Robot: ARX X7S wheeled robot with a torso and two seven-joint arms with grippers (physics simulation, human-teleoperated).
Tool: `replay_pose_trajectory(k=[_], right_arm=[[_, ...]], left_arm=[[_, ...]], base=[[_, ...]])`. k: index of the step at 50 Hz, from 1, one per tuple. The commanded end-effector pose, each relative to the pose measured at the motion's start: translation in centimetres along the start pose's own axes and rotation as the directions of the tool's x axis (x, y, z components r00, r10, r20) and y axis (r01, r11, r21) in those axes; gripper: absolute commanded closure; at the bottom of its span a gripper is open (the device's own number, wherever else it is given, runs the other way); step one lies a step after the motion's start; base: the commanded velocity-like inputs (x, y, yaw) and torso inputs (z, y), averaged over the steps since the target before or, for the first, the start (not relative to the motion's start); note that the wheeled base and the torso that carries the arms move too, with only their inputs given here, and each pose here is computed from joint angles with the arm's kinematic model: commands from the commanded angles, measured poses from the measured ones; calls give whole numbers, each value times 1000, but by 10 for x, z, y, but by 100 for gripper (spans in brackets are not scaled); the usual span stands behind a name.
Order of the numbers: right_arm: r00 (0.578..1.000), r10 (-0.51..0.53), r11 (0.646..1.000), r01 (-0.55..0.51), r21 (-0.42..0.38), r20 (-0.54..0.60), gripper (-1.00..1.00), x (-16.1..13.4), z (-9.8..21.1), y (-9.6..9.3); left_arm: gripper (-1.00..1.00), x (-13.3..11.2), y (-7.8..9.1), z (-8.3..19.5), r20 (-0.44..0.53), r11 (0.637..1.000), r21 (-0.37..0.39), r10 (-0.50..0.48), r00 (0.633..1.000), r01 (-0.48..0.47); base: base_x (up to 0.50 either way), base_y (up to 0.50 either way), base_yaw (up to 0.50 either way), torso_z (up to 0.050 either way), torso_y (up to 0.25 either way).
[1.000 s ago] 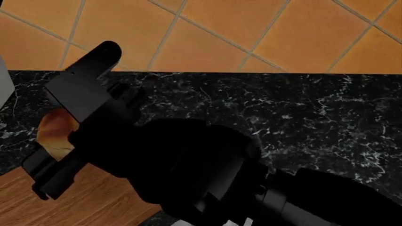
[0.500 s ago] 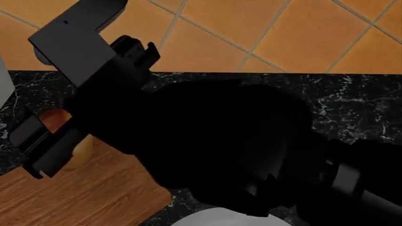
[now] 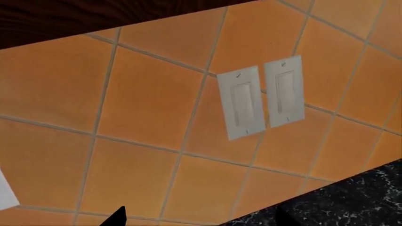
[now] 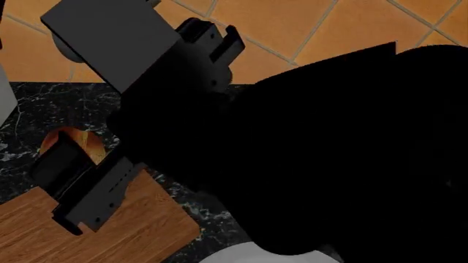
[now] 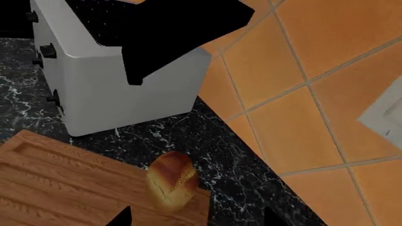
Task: Place all breads on the cutting board.
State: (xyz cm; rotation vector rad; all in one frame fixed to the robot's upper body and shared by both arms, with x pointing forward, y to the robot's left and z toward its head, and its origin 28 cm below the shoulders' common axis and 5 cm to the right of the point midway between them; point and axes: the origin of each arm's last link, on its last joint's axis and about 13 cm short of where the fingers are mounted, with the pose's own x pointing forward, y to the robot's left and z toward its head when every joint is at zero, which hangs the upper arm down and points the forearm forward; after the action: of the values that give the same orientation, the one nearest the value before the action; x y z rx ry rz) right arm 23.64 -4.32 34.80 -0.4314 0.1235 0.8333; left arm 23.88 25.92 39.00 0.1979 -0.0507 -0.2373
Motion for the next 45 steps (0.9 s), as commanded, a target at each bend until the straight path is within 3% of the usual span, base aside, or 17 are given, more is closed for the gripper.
replay_pose_trajectory(k=[1,13,25,30,31,45], right_arm=[[996,-43,995,36,-91,-77,-100,-46,10,7],[988,-52,994,36,-105,-148,-100,-82,14,22],[961,-92,995,76,-70,-261,-100,-111,11,33],[949,-101,993,81,-82,-298,-100,-122,15,36],[945,-131,988,101,-113,-299,-100,-123,15,35],[899,-145,989,135,-54,-414,-100,-142,10,41]], left_arm=[[-100,3,-3,-2,28,1000,-9,-14,1000,14],[-100,7,-2,-3,25,1000,-11,-21,999,21],[-100,13,-5,-8,22,999,-18,-39,999,40],[-100,13,-6,-6,25,999,-17,-42,999,42],[-100,13,-6,-6,26,999,-17,-43,999,43],[-100,16,-7,-9,25,999,-17,-48,999,49]], base=[[0,0,0,0,0],[0,0,0,0,0],[0,0,0,0,0],[0,0,0,0,0],[0,0,0,0,0],[0,0,0,0,0]])
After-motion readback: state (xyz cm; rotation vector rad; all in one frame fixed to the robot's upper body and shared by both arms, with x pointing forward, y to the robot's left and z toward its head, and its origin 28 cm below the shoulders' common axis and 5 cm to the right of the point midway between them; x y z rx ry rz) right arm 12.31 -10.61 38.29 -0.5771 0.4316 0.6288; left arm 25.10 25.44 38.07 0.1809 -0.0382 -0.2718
